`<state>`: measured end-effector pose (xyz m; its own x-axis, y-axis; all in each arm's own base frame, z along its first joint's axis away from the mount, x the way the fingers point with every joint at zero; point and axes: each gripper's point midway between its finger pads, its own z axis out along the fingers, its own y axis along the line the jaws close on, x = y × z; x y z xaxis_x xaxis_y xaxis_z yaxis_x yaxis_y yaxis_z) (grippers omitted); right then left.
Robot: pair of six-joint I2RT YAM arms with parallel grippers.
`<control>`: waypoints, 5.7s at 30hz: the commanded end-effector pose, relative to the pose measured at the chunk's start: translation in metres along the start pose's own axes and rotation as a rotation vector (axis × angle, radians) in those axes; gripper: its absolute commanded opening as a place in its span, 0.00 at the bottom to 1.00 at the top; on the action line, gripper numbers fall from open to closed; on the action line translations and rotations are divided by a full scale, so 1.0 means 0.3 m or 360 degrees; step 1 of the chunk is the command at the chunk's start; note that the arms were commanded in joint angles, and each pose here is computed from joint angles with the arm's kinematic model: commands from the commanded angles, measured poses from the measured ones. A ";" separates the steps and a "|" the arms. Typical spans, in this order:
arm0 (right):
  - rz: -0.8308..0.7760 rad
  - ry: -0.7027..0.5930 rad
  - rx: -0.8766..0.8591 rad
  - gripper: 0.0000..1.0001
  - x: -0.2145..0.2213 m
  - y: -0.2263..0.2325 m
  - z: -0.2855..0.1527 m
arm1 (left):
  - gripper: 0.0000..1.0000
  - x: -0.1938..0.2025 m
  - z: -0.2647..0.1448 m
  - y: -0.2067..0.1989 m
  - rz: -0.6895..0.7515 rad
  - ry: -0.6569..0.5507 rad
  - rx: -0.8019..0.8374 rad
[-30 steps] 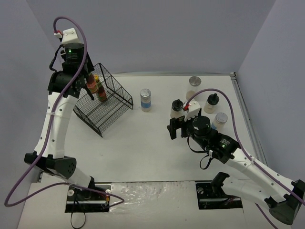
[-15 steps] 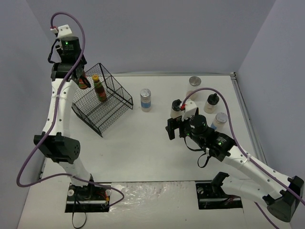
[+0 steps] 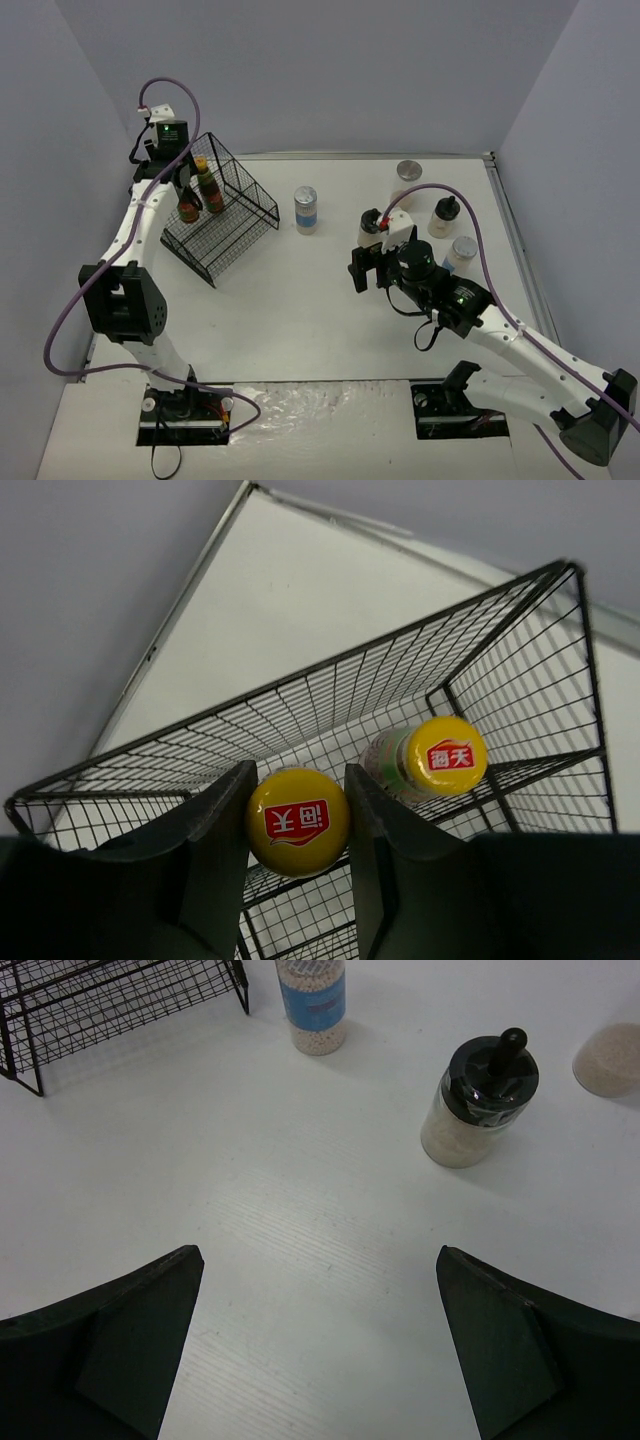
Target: Organize the condiment bottles
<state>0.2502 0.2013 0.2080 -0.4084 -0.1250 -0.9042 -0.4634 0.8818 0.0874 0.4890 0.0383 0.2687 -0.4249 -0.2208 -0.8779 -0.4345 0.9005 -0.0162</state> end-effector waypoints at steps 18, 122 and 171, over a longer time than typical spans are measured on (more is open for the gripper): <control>0.0082 -0.0162 0.0044 1.00 -0.099 -0.025 -0.023 | 0.52 -0.113 -0.105 0.081 -0.0320 -0.0329 -0.0006; 0.0324 -0.0060 0.0252 1.00 -0.107 -0.286 0.032 | 0.00 -0.245 -0.277 -0.390 -0.0024 -0.0179 0.0598; 0.0513 -0.0003 0.1184 1.00 -0.028 -0.591 -0.137 | 0.97 0.095 -0.306 -0.368 -0.0032 0.0245 0.0693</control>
<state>0.3016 0.0738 0.1967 -0.5033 0.1029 -0.8580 0.0660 0.9946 0.0805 0.4922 -0.0953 0.2142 -0.6216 -0.2129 -0.7538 -0.1463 0.9770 -0.1554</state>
